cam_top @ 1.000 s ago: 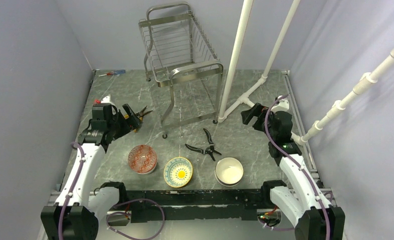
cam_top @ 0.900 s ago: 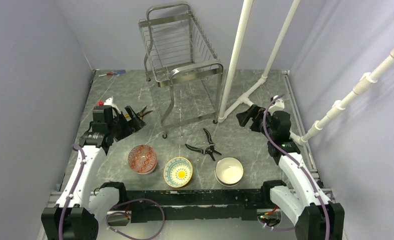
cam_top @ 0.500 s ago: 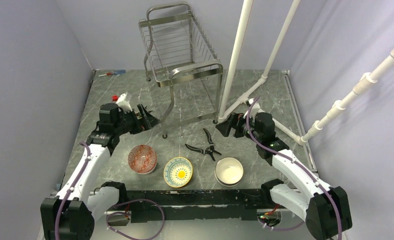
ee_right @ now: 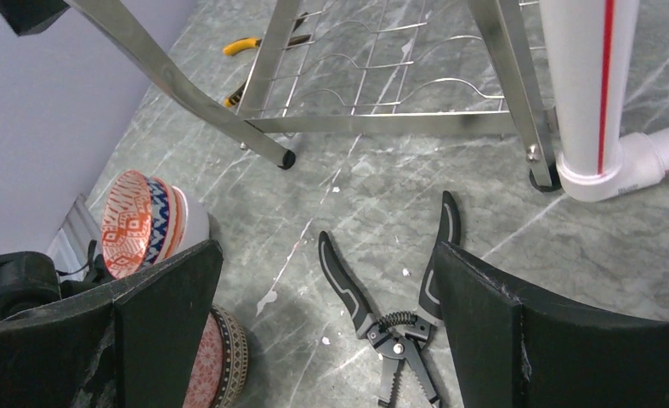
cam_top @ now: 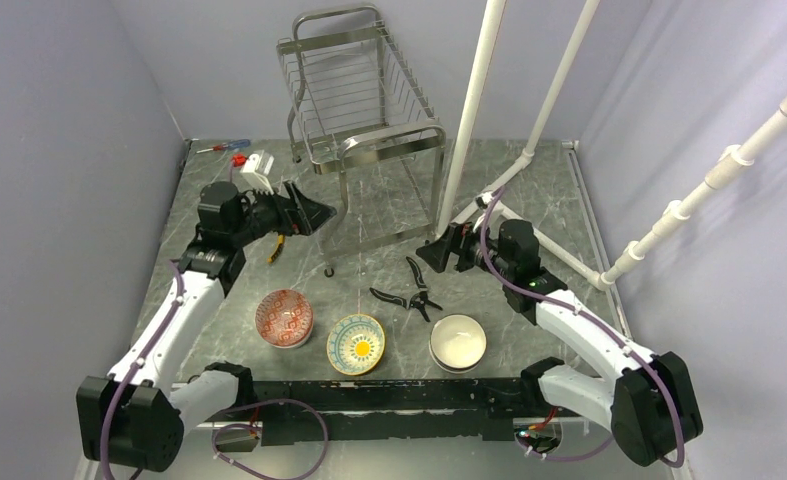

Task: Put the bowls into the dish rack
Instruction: Adjust the dish rack at the center of the board.

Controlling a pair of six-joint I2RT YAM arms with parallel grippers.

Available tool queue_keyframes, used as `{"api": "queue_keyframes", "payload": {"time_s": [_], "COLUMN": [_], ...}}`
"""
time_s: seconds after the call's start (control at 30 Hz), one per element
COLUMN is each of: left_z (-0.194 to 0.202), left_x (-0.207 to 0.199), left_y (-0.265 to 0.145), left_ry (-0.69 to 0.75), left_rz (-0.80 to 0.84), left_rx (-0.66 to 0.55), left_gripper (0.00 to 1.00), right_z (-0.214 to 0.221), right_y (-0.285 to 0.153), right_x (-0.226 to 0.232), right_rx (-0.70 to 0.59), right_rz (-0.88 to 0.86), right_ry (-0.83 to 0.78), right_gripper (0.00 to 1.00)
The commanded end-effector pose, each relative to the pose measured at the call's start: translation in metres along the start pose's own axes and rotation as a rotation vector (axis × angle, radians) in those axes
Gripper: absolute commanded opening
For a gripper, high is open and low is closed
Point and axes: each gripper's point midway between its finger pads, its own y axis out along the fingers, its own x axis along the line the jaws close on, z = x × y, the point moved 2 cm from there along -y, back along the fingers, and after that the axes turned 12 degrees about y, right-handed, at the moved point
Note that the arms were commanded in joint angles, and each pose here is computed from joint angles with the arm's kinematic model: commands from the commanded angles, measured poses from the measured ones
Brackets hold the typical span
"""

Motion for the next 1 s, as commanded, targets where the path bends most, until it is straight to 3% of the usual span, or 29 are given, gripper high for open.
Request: {"api": "queue_keyframes", "payload": {"time_s": [0.0, 0.17, 0.33, 0.5, 0.97], "left_z": [-0.032, -0.053, -0.065, -0.08, -0.117], "left_x": [-0.013, -0.035, -0.043, -0.035, -0.022], "left_y": [0.008, 0.004, -0.006, -0.005, 0.004], "left_ry": [0.056, 0.066, 0.05, -0.056, -0.34], "left_rz": [0.083, 0.186, 0.177, 0.086, 0.215], "left_rx": [-0.078, -0.141, -0.184, -0.166, -0.171], "left_gripper": [0.95, 0.95, 0.95, 0.95, 0.95], "right_z": [-0.025, -0.024, -0.029, -0.034, -0.032], "right_y": [0.003, 0.004, 0.002, 0.003, 0.004], "right_x": [0.028, 0.031, 0.035, 0.04, 0.045], "right_rx": [-0.058, -0.051, -0.067, -0.061, -0.046], "right_rz": [-0.097, -0.11, -0.116, -0.122, -0.138], "right_ry": [-0.045, -0.045, -0.062, -0.081, -0.107], "right_gripper": [0.99, 0.99, 0.99, 0.99, 0.99]}}
